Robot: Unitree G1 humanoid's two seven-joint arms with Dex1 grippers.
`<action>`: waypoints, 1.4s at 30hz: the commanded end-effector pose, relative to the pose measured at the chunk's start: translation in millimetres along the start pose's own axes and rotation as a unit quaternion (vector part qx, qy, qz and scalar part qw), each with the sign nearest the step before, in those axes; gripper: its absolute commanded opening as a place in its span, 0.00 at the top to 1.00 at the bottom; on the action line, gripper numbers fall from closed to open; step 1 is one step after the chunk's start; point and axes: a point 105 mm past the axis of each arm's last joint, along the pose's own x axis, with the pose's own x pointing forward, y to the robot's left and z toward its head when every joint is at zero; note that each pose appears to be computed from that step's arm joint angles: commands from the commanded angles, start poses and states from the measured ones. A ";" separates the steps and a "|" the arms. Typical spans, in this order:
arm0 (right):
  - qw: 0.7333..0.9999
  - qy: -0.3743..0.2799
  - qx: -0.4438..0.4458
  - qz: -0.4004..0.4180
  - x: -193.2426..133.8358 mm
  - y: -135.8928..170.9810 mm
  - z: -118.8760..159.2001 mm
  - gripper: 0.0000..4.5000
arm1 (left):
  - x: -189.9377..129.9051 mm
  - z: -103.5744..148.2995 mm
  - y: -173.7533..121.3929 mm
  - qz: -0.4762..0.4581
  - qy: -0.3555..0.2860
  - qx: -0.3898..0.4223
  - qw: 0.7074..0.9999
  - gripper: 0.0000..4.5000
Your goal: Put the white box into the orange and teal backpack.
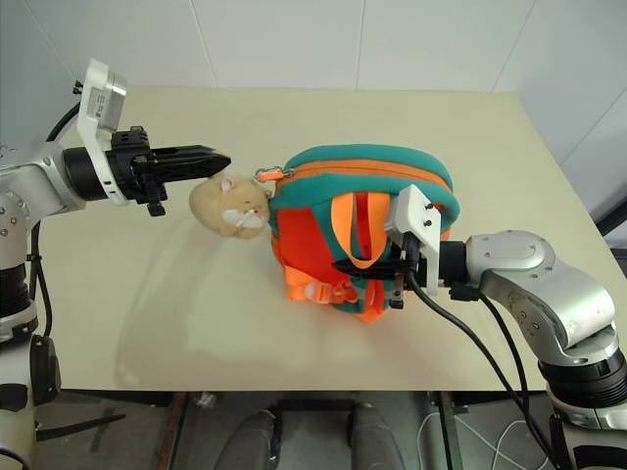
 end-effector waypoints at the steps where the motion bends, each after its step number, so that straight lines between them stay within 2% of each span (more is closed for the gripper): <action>1: 1.000 -0.003 -0.021 -0.012 -6.5 0.6 7.8 1.00 | -11.4 3.1 11.6 0.037 0.010 0.020 0.999 1.00; 7: 1.000 -0.003 -0.021 -0.011 -6.3 0.2 7.4 1.00 | -18.1 -20.9 32.8 0.074 0.071 0.011 0.995 1.00; 12: 1.000 -0.004 -0.021 -0.007 -4.6 -0.3 7.3 1.00 | -15.3 -53.0 45.9 0.074 0.151 0.016 0.986 1.00; 14: 1.000 -0.004 -0.021 -0.006 -3.9 -0.5 7.2 1.00 | -13.1 -65.9 50.7 0.068 0.184 0.023 0.980 1.00; 20: 1.000 -0.004 -0.021 -0.004 -3.4 0.7 7.9 1.00 | -2.6 -83.0 61.0 0.036 0.237 0.042 0.970 1.00; 28: 1.000 -0.008 -0.017 -0.005 -2.0 3.0 8.9 1.00 | 24.9 -113.8 59.5 -0.021 0.302 0.075 0.950 1.00; 31: 1.000 -0.010 -0.015 -0.010 -1.7 4.3 9.5 1.00 | 35.0 -118.0 59.1 -0.028 0.297 0.084 0.951 1.00; 33: 1.000 -0.012 -0.013 -0.013 -2.1 6.2 10.2 1.00 | 39.7 -113.3 60.3 -0.025 0.269 0.085 0.959 1.00; 36: 1.000 -0.010 -0.006 -0.021 -4.1 8.5 10.1 1.00 | 48.3 -86.2 53.8 -0.046 0.144 0.106 0.983 1.00; 38: 0.999 -0.005 0.001 -0.032 -7.7 9.6 9.1 1.00 | 42.6 -74.5 49.4 -0.054 0.087 0.122 0.987 1.00; 42: 0.999 0.011 0.014 -0.045 -17.7 14.0 7.0 1.00 | 27.8 -81.2 46.5 -0.051 0.083 0.115 0.989 1.00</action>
